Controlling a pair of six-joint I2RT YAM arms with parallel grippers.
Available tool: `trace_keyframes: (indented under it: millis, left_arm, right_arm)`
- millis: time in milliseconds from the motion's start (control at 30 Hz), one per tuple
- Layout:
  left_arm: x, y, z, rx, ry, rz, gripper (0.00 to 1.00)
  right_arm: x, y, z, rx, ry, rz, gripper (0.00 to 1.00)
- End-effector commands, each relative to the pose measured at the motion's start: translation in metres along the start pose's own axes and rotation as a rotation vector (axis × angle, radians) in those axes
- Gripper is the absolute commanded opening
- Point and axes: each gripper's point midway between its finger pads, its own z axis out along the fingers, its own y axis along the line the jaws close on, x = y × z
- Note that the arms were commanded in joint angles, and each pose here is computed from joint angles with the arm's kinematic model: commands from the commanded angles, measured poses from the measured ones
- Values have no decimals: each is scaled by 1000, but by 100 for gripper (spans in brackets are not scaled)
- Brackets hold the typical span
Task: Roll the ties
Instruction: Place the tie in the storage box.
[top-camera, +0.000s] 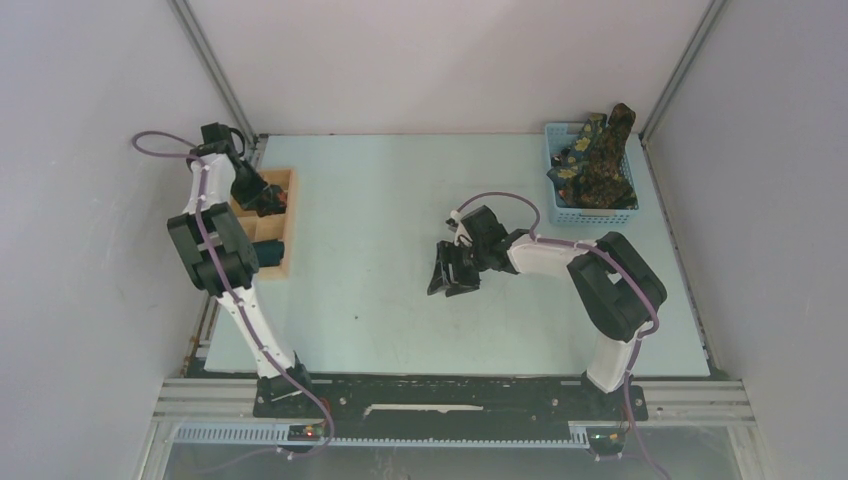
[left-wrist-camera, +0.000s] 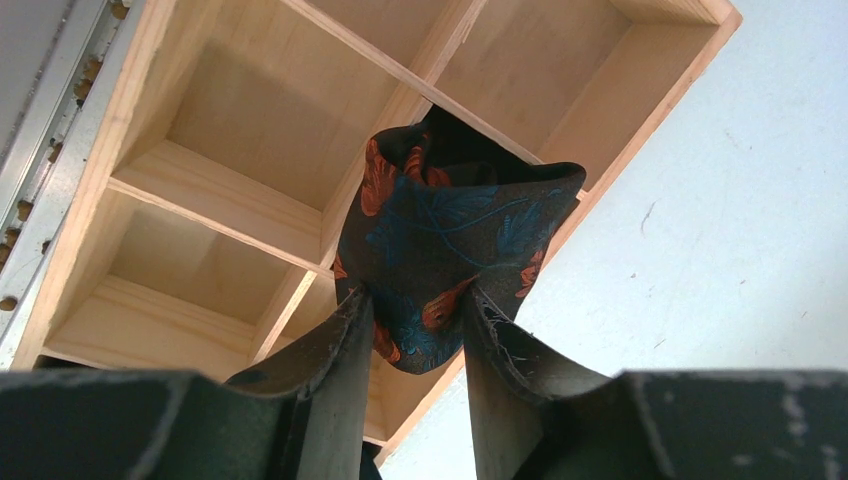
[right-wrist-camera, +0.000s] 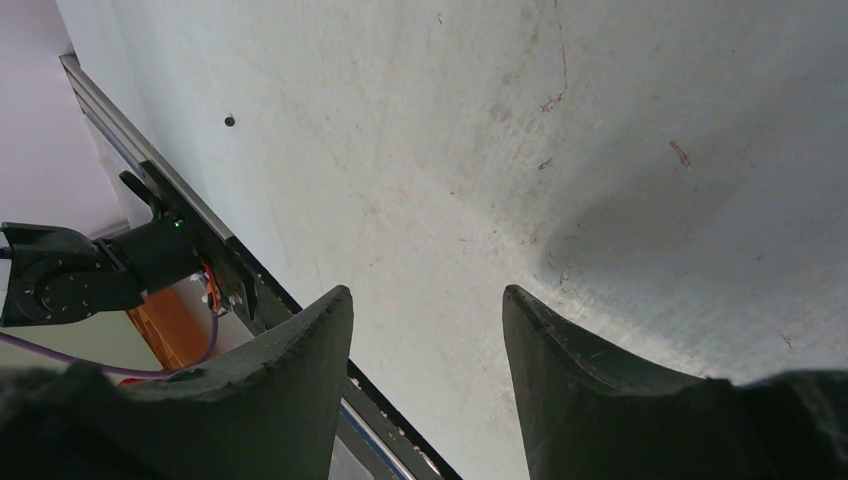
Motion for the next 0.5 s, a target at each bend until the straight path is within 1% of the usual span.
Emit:
trace_keyframes:
  millis: [0, 100, 200, 300, 467]
  left_arm:
    - [1, -9, 7, 23, 16, 32, 39]
    - [-4, -11, -7, 30, -12, 32, 43]
    - [-10, -12, -27, 38, -59, 33, 56]
    - [-16, -15, -46, 54, -109, 28, 66]
    - [-23, -27, -85, 110, -192, 30, 73]
  right_arm:
    - [-4, 10, -6, -10, -27, -24, 59]
    - [-6, 13, -10, -10, -39, -29, 59]
    - [-10, 19, -16, -16, -61, -45, 60]
    - [-14, 25, -23, -22, -86, -66, 60]
    - [-22, 34, -39, 0, -122, -118, 60]
